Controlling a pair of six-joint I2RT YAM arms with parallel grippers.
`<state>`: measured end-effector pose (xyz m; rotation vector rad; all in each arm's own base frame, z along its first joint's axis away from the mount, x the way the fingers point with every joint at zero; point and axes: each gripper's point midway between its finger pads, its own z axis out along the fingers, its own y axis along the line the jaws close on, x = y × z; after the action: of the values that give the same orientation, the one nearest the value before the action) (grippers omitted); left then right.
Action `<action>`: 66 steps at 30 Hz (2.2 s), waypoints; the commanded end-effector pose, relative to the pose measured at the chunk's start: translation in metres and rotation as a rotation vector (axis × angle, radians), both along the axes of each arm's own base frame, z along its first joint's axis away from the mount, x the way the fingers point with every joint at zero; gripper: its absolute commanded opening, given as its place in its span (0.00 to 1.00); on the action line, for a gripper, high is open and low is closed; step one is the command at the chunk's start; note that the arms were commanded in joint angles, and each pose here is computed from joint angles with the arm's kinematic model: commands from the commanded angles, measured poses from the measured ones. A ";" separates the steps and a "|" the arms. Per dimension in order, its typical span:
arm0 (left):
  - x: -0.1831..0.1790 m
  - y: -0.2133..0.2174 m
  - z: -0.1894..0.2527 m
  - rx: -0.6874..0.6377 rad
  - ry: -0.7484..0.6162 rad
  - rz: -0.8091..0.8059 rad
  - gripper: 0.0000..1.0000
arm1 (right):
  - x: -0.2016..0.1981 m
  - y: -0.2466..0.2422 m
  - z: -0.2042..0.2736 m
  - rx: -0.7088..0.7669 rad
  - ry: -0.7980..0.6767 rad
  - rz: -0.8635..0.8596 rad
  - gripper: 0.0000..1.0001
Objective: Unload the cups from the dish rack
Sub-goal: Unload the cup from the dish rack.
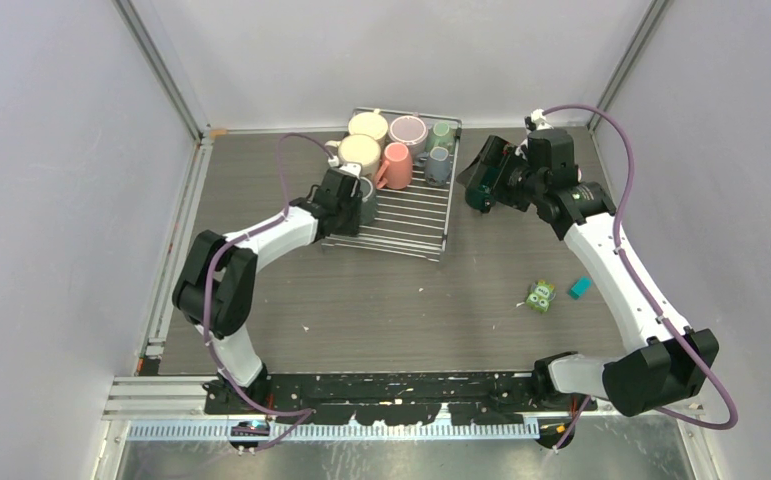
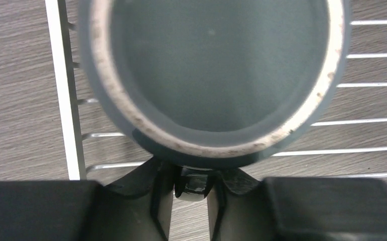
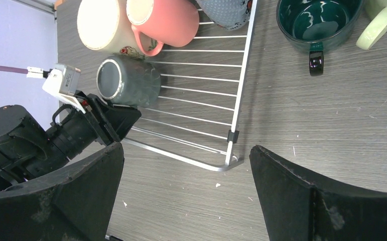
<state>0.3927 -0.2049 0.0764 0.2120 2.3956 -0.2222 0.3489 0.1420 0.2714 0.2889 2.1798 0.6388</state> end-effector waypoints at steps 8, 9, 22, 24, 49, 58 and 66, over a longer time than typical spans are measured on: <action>0.018 -0.005 0.037 -0.002 -0.106 0.000 0.00 | 0.005 0.006 0.015 0.024 -0.057 0.015 1.00; 0.018 -0.006 0.042 -0.006 -0.115 -0.005 0.00 | 0.005 0.006 0.014 0.024 -0.055 0.015 1.00; 0.010 -0.018 0.117 -0.086 -0.209 -0.065 0.00 | 0.008 0.018 0.015 0.086 -0.056 0.041 1.00; 0.006 -0.021 0.128 -0.110 -0.214 -0.071 0.00 | 0.009 0.020 0.016 0.098 -0.055 0.045 1.00; -0.082 -0.092 0.279 -0.779 -0.120 -0.240 0.00 | -0.007 0.083 0.083 0.609 -0.250 0.265 1.00; -0.095 -0.108 0.316 -0.946 -0.109 -0.295 0.00 | -0.014 0.110 0.105 0.766 -0.286 0.341 0.96; -0.098 -0.120 0.325 -1.030 -0.070 -0.322 0.00 | -0.019 0.123 0.120 0.859 -0.313 0.391 0.72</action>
<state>0.3041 -0.3155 0.3186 0.0070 2.1504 -1.3161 0.3365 0.2597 0.3638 0.2335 1.6765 1.6277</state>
